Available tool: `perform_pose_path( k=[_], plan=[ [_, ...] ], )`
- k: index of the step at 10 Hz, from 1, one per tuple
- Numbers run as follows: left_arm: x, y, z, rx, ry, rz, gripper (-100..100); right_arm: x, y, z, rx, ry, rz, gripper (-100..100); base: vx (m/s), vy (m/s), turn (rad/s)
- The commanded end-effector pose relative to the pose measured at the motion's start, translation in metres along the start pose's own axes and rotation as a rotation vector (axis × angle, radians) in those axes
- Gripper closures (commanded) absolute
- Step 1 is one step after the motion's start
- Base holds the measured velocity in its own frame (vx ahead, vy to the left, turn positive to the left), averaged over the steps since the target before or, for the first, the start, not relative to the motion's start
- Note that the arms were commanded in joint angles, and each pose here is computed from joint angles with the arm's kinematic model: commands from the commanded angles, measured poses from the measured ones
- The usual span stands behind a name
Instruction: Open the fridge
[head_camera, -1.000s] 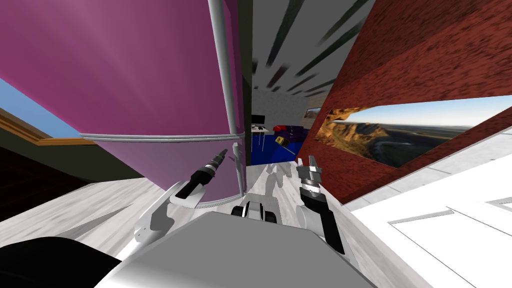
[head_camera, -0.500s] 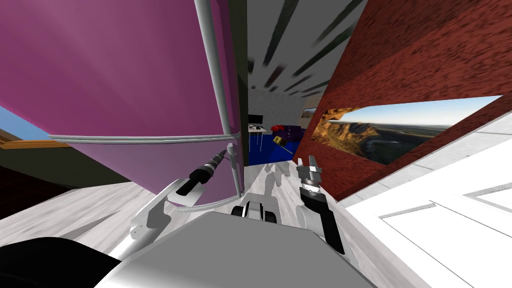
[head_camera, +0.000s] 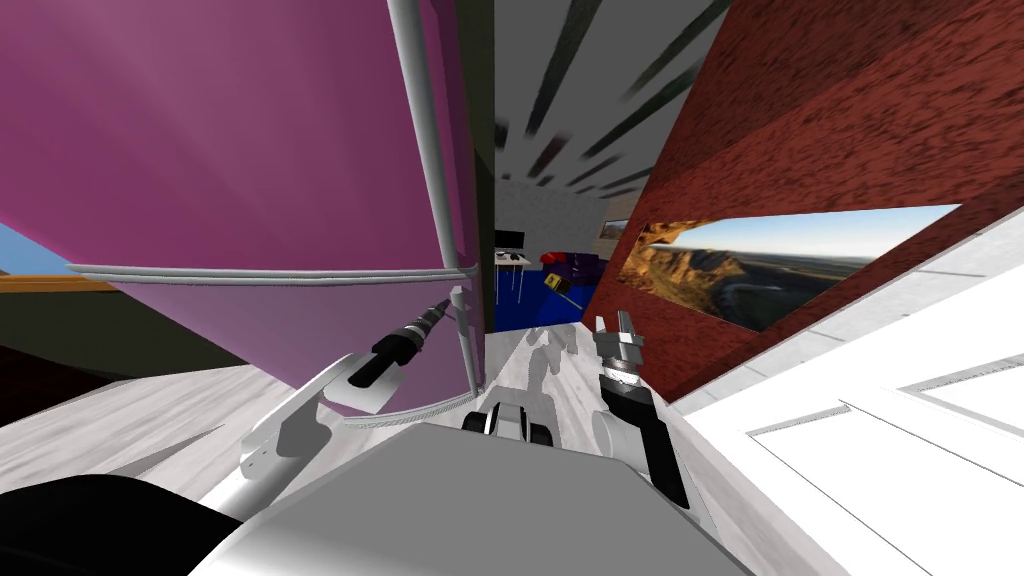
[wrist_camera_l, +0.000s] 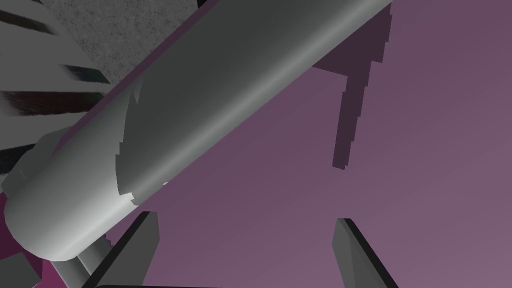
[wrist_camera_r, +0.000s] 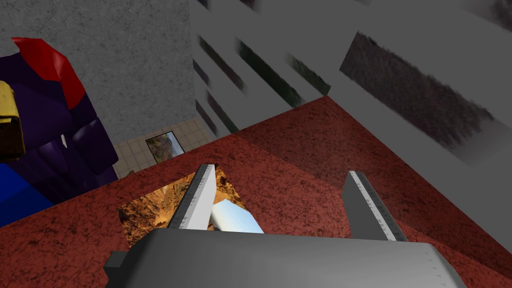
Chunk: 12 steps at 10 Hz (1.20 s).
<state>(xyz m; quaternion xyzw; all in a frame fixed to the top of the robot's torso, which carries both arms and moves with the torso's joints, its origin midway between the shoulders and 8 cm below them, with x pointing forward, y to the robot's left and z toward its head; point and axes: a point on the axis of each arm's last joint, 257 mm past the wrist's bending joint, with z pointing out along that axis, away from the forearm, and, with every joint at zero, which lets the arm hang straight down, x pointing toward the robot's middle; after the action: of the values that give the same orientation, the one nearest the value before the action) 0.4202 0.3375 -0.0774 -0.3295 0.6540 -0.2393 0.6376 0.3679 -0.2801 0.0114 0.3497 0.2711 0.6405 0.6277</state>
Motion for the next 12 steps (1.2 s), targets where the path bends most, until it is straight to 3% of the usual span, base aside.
perform_pose_path(
  k=[1, 4, 7, 8, 9, 10, 11, 12],
  plan=[
    [-0.005, -0.019, -0.006, 0.025, -0.002, 0.028, -100, 0.000, 0.000, 0.000, 0.000, 0.000, 0.000, 0, 0.024, -0.027, -0.026],
    [-0.007, -0.026, -0.009, 0.036, -0.004, 0.035, -100, 0.000, 0.000, 0.000, 0.000, 0.000, 0.000, 0, 0.005, -0.009, -0.005],
    [-0.011, -0.046, -0.016, 0.071, -0.008, 0.044, -100, 0.000, 0.000, 0.000, 0.000, 0.000, 0.000, 0, 0.007, -0.003, -0.013],
    [-0.010, -0.031, -0.015, 0.031, -0.010, 0.046, -100, 0.000, 0.000, 0.000, 0.000, 0.000, 0.000, 0, -0.005, 0.016, 0.044],
    [-0.011, -0.021, -0.009, 0.012, -0.015, 0.027, -100, 0.000, 0.000, 0.000, 0.000, 0.000, 0.000, 0, 0.037, 0.073, 0.051],
    [-0.010, -0.018, -0.011, -0.001, -0.012, 0.037, -100, 0.000, 0.000, 0.000, 0.000, 0.000, 0.000, 0, 0.014, 0.051, 0.050],
    [-0.010, -0.027, -0.015, 0.019, -0.011, 0.047, 100, 0.000, 0.000, 0.000, 0.000, 0.000, 0.000, 0, -0.025, -0.016, -0.061],
    [-0.010, -0.019, -0.013, 0.001, -0.011, 0.043, 100, 0.000, 0.000, 0.000, 0.000, 0.000, 0.000, 0, -0.013, -0.016, -0.018]
  ],
)
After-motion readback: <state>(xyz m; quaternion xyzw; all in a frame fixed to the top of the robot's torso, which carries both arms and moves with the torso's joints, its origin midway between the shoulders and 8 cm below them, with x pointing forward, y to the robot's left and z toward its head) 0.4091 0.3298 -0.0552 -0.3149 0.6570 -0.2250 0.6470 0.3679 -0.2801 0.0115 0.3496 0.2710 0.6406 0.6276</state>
